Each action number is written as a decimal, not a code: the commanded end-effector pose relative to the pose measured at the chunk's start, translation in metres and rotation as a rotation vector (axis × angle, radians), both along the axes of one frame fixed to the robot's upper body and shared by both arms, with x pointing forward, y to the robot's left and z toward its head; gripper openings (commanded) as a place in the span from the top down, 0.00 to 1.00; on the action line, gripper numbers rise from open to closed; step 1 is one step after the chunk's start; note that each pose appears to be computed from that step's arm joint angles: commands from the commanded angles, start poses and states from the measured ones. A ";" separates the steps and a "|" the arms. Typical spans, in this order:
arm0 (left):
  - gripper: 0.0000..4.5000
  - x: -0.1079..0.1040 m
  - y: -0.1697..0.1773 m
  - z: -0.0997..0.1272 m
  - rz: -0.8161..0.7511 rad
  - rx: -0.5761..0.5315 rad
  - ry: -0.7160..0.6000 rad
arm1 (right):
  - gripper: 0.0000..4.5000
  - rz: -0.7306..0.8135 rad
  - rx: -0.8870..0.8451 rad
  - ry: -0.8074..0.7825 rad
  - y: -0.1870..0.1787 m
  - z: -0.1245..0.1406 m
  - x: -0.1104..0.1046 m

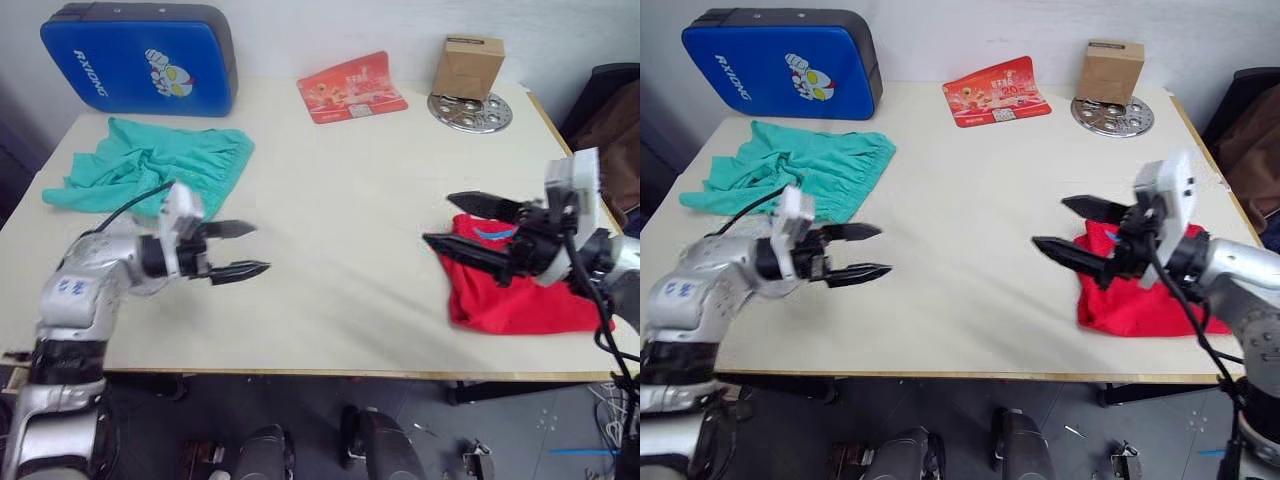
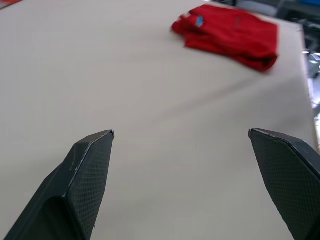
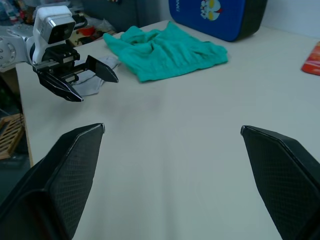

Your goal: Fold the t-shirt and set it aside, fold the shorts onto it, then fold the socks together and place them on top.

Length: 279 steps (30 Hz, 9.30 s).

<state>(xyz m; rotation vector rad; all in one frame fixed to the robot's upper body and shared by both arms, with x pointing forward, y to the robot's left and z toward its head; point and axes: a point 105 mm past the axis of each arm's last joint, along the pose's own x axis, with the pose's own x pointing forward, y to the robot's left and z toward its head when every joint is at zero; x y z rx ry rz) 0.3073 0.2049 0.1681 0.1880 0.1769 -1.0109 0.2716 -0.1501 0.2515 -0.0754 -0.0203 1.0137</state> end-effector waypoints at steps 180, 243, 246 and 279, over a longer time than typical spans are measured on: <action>0.01 -0.004 0.016 0.012 -0.137 0.370 -0.192 | 1.00 -0.014 -0.567 -0.154 -0.019 -0.122 -0.003; 0.99 0.116 -0.072 0.141 -0.104 0.183 -0.370 | 1.00 -0.235 -0.067 0.330 -0.063 -0.093 -0.001; 0.99 0.127 -0.100 0.136 -0.084 0.185 -0.414 | 1.00 -0.298 -0.083 0.339 -0.067 -0.100 0.007; 0.01 0.063 -0.027 0.026 -0.465 0.582 -0.314 | 0.00 -0.098 -0.653 -0.090 -0.003 -0.102 -0.030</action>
